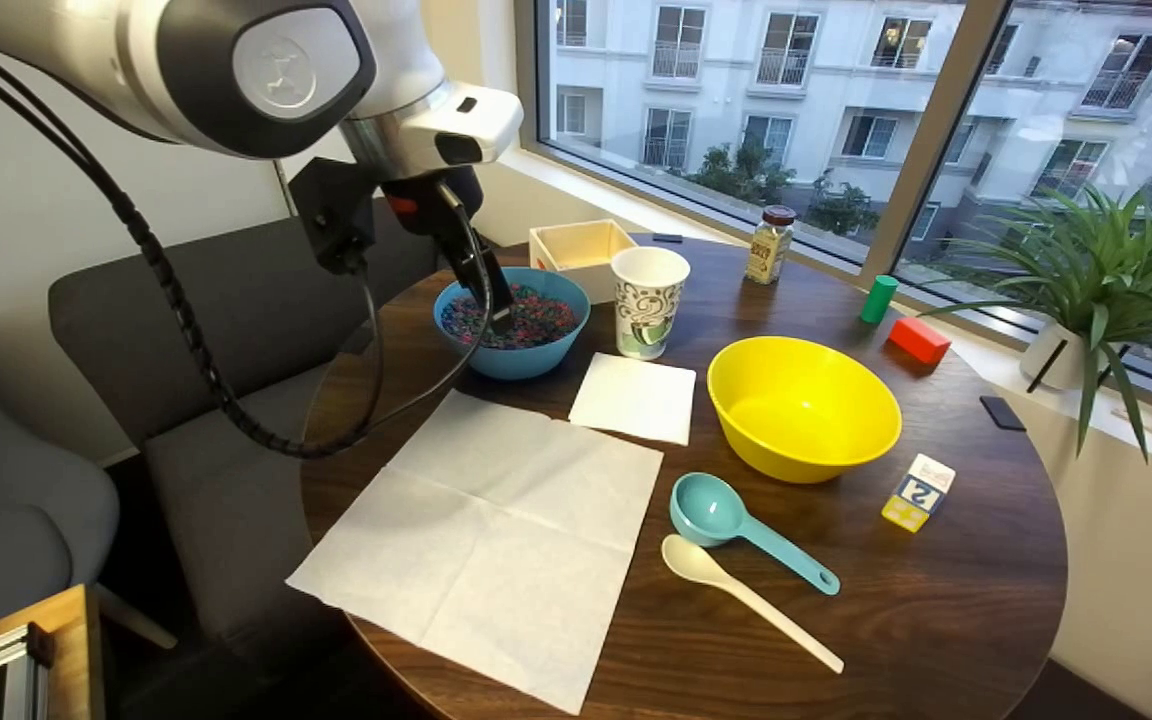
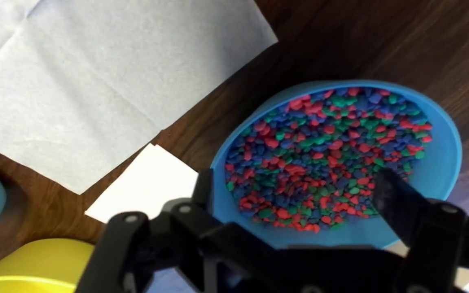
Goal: Pick up some if the substance in the blue bowl and put it on the white paper towel, fold the paper towel into half from left to right
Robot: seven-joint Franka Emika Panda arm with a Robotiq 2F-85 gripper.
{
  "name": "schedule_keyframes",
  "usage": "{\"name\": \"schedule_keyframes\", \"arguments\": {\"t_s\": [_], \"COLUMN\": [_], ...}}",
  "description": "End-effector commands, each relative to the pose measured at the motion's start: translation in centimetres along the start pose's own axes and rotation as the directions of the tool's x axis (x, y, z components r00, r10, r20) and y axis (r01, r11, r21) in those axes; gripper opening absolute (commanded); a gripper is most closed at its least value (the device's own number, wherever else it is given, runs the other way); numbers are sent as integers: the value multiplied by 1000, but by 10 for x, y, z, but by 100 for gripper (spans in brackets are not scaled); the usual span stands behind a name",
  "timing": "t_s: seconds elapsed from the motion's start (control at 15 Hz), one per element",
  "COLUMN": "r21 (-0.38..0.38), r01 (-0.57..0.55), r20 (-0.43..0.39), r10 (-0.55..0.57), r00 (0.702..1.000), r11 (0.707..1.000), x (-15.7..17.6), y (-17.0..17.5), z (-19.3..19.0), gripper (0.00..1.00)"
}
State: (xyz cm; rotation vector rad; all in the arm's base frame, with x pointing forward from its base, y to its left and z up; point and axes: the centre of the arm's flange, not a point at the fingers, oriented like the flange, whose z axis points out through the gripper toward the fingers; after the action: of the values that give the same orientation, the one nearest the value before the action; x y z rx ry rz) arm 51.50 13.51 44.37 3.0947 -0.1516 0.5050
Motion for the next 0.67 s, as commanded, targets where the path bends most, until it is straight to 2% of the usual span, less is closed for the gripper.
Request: {"name": "schedule_keyframes", "arguments": {"t_s": [0.0,0.6], "r21": [1,14], "r01": [6,-6], "r20": [11,22], "r10": [-7,6], "r00": [1000,1000], "r11": [1000,1000], "x": [8,17], "y": [-18,-17], "z": [20,44], "gripper": [100,100]}}
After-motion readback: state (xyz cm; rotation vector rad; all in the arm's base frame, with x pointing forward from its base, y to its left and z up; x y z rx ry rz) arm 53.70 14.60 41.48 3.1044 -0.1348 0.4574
